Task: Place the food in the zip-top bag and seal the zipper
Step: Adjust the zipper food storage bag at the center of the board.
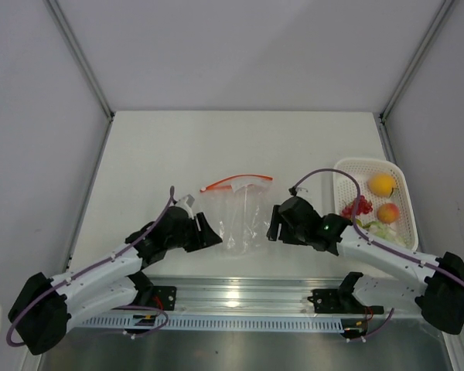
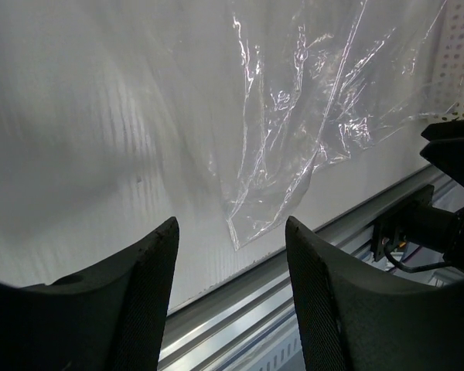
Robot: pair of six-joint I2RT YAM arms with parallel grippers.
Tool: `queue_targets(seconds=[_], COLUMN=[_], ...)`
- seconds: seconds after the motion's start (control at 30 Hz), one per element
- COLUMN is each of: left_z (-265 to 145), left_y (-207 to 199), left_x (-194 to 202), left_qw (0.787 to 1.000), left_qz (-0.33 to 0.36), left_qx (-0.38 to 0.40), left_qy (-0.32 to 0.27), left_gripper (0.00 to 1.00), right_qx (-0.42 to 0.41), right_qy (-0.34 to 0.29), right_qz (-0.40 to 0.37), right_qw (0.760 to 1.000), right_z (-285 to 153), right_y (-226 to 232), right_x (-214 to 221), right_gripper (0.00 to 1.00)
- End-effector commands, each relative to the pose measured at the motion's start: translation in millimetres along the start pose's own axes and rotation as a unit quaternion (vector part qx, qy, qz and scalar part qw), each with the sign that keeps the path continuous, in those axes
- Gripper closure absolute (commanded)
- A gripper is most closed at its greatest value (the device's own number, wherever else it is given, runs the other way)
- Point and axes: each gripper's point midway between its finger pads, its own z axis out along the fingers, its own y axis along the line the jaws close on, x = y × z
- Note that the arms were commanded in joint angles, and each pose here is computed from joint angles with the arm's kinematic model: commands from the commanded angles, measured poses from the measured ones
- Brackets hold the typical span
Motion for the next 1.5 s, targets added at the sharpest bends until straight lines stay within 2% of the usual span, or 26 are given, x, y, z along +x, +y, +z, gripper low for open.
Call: queue_targets(seconds=[0.0, 0.17, 0.2, 0.3, 0.33, 0.37, 0.4, 0.43, 0.53, 0.67, 0.77, 0.83, 0.87, 0.9, 0.93, 0.97, 1.03, 1.1, 1.13, 1.2, 1.27, 1.47], left_z=[6, 22, 26, 34, 31, 31, 29, 25, 12, -12, -29, -37, -38, -43, -42, -44, -43, -46, -42, -29, -10, 20], left_y=[-33, -69, -78, -109, -127, -132, -135, -143, -146, -124, -101, -95, -83, -85, -79, -70, -70, -69, -56, -44, -24, -6], left_x=[-15, 6, 9, 27, 24, 31, 31, 29, 23, -8, -45, -58, -80, -90, -94, -112, -131, -160, -170, -188, -189, -214], left_qw=[0.999, 0.997, 0.996, 0.991, 0.989, 0.988, 0.988, 0.987, 0.985, 0.988, 0.987, 0.986, 0.986, 0.984, 0.985, 0.985, 0.981, 0.976, 0.973, 0.972, 0.979, 0.985], left_qz=[0.001, 0.031, 0.036, 0.056, 0.066, 0.076, 0.082, 0.089, 0.096, 0.114, 0.116, 0.124, 0.109, 0.121, 0.122, 0.113, 0.138, 0.155, 0.155, 0.156, 0.139, 0.101], left_qx=[0.037, 0.069, 0.083, 0.11, 0.124, 0.124, 0.124, 0.132, 0.141, 0.089, 0.051, 0.06, 0.048, 0.055, 0.052, 0.04, 0.039, 0.017, -0.02, -0.059, -0.08, -0.064], left_qy=[-0.04, 0.003, 0.012, 0.048, 0.044, 0.047, 0.044, 0.038, 0.022, -0.049, -0.099, -0.096, -0.115, -0.118, -0.106, -0.123, -0.13, -0.156, -0.167, -0.166, -0.126, -0.123], left_gripper=[0.4, 0.4, 0.4, 0.41, 0.41, 0.4, 0.4, 0.4, 0.4, 0.27, 0.14, 0.06, 0.05, 0.04, 0.02, 0.01, 0.0, 0.01, 0.01, 0.01, 0.0, 0.0], right_qx=[0.019, 0.054, 0.034, 0.052, 0.051, 0.065, 0.086, 0.08, 0.097, 0.061, 0.05, 0.043, 0.039, 0.039, 0.029, 0.015, -0.003, -0.032, -0.04, -0.061, -0.059, -0.065], right_qy=[-0.016, -0.034, -0.044, -0.038, -0.063, -0.067, -0.052, -0.08, -0.073, -0.108, -0.119, -0.117, -0.113, -0.1, -0.095, -0.106, -0.088, -0.097, -0.083, -0.092, -0.085, -0.106], right_qz=[0.029, 0.035, 0.04, 0.029, 0.027, 0.01, -0.004, -0.013, -0.039, -0.044, -0.038, -0.03, -0.028, -0.029, -0.028, -0.027, -0.031, -0.029, -0.029, -0.022, -0.022, -0.02], right_qw=[0.999, 0.997, 0.998, 0.998, 0.996, 0.996, 0.995, 0.994, 0.992, 0.991, 0.991, 0.992, 0.992, 0.994, 0.995, 0.994, 0.996, 0.994, 0.995, 0.994, 0.994, 0.992], right_z=[11, 37, 42, 65, 62, 64, 76, 71, 75, 52, 31, 20, 17, 18, 14, 1, -2, -18, -18, -35, -40, -70], right_y=[-9, -31, -22, -31, -19, -21, -25, -10, -5, 19, 21, 18, 16, 10, 12, 15, 12, 16, 13, 14, 6, -12], right_x=[-11, -43, -59, -89, -120, -134, -136, -165, -184, -210, -210, -200, -194, -180, -173, -171, -148, -140, -126, -119, -105, -88], right_gripper=[0.26, 0.25, 0.26, 0.26, 0.26, 0.26, 0.25, 0.25, 0.25, 0.25, 0.25, 0.25, 0.25, 0.25, 0.25, 0.25, 0.24, 0.24, 0.25, 0.24, 0.25, 0.25])
